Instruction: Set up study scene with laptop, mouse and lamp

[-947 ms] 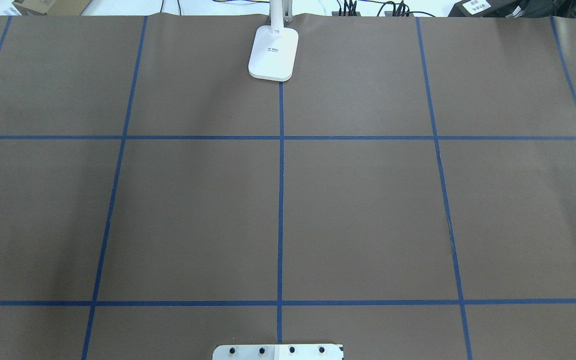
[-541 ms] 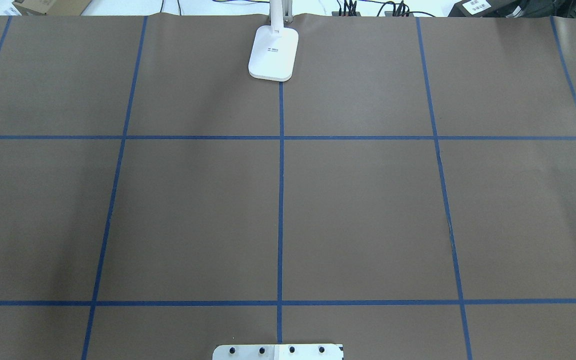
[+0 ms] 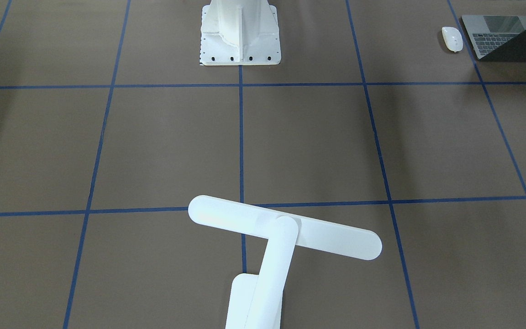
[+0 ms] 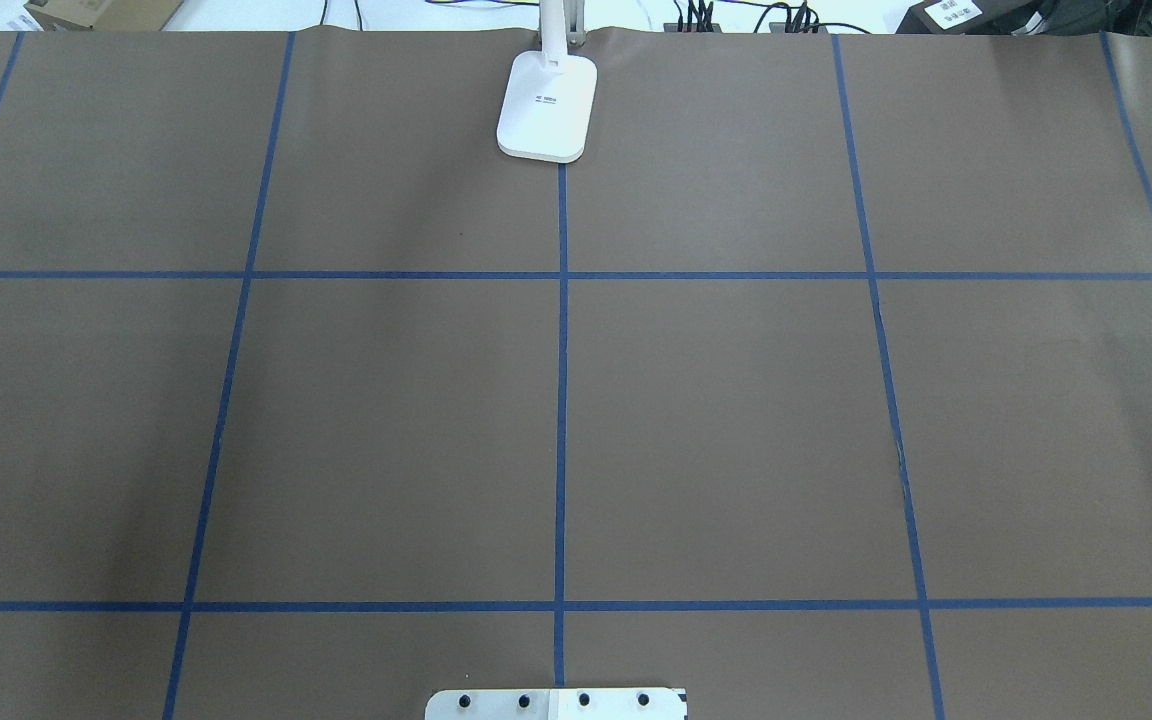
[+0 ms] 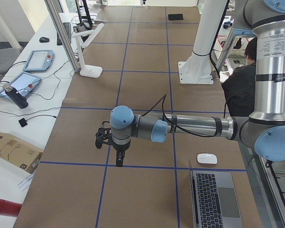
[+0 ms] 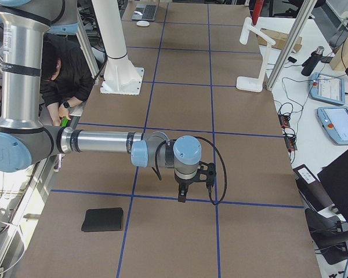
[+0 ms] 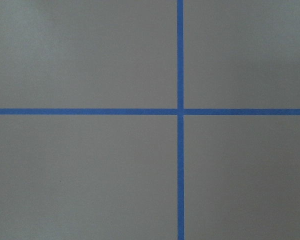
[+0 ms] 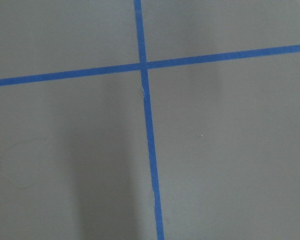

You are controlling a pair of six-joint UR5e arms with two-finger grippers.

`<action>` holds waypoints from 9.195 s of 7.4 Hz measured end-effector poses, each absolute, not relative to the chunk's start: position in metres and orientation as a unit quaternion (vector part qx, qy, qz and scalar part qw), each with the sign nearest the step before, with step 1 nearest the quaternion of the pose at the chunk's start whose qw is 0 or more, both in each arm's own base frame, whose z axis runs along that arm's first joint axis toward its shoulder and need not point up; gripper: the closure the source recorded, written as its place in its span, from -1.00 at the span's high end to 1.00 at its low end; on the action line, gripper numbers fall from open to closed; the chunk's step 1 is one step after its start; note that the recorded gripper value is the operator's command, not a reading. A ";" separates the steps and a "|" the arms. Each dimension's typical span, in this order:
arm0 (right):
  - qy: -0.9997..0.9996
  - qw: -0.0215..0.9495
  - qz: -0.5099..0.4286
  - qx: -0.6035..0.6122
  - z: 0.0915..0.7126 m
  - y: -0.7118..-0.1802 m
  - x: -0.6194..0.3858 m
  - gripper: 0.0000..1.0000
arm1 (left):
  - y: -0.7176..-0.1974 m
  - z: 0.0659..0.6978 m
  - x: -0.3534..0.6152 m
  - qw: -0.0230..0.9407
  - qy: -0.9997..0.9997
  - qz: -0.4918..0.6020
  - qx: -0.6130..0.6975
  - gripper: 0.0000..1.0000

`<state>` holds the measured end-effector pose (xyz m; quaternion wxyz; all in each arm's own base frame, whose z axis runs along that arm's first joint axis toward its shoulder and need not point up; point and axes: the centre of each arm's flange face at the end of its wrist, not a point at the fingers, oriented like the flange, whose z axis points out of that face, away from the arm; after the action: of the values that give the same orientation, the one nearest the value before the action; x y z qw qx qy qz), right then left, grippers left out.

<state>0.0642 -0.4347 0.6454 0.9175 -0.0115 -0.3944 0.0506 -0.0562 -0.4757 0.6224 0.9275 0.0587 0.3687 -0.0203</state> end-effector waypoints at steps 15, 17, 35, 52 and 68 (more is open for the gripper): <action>-0.410 0.912 -0.009 0.022 0.591 -0.471 0.022 1.00 | -0.282 0.722 -0.153 0.748 0.257 -0.545 -0.276 1.00; -0.423 0.906 -0.012 0.026 0.581 -0.475 0.019 1.00 | -0.250 0.741 -0.144 0.715 0.234 -0.582 -0.307 1.00; -0.427 0.904 0.016 0.029 0.554 -0.468 0.020 1.00 | -0.371 0.573 -0.185 0.744 0.237 -0.582 -0.227 -1.00; -0.425 0.905 0.024 0.013 0.568 -0.442 0.021 1.00 | -0.588 0.105 0.320 0.677 0.195 -0.618 -0.349 -1.00; -0.442 0.897 0.024 0.002 0.571 -0.439 0.018 1.00 | -0.679 0.188 0.394 0.667 0.277 -0.617 -0.312 1.00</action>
<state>0.0180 -0.4387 0.5711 0.8969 0.0025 -0.4416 0.0242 0.3935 -0.6785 0.1878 0.6675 -0.3115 0.2765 -0.6172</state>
